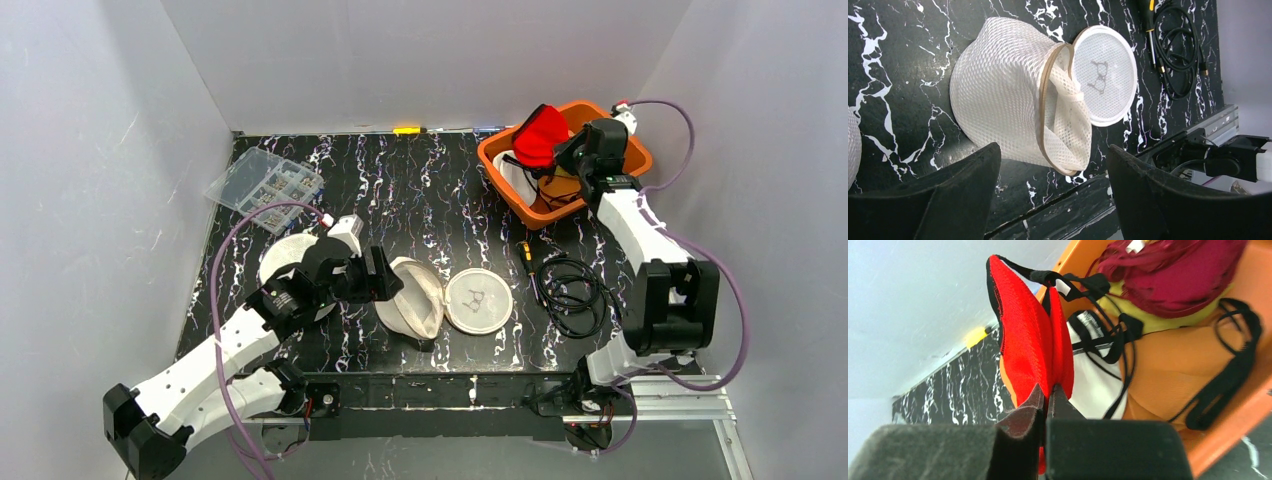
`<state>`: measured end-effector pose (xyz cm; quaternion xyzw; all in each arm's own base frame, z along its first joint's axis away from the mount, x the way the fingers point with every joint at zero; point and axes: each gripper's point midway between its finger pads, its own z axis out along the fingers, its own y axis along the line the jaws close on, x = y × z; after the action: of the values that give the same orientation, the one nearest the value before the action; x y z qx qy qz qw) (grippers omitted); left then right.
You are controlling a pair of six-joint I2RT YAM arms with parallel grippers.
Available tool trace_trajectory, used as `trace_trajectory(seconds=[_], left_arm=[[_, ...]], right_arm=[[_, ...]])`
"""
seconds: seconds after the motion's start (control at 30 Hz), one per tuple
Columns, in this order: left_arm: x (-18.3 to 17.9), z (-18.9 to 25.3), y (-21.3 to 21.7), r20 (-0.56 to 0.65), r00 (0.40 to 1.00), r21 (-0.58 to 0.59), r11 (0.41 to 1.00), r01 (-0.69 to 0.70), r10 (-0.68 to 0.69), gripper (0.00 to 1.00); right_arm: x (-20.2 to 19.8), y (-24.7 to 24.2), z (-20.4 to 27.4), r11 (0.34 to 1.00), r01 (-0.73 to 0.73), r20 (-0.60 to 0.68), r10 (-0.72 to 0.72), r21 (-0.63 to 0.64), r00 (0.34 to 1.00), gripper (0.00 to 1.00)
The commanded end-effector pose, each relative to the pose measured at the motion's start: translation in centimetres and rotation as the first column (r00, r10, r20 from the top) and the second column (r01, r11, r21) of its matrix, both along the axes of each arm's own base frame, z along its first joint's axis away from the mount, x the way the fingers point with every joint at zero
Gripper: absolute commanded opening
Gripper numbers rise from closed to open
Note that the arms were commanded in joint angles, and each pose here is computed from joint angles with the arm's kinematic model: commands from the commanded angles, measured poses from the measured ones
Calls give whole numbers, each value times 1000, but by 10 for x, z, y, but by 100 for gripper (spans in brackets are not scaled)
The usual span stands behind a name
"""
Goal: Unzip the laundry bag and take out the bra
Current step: Place the bra in the bin.
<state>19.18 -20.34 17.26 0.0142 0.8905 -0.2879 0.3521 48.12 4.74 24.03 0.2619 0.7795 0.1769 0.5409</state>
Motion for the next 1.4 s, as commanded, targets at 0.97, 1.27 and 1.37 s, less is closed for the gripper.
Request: trace_trajectory(seconds=[0.97,1.27,1.37], left_arm=[[-7,-34,5,-94,995,56,998,-10,16,73],[-7,-36,4,-101,995,58,998,-9,15,73],[-6,-35,3,-100,995,57,998,-9,14,73]], right_arm=[[13,-42,-115,996,86,-216,-78,28,973,12],[7,-46,-76,993,109,-207,-117,-49,971,75],[6,-34,-43,991,86,-156,-101,-100,983,77]])
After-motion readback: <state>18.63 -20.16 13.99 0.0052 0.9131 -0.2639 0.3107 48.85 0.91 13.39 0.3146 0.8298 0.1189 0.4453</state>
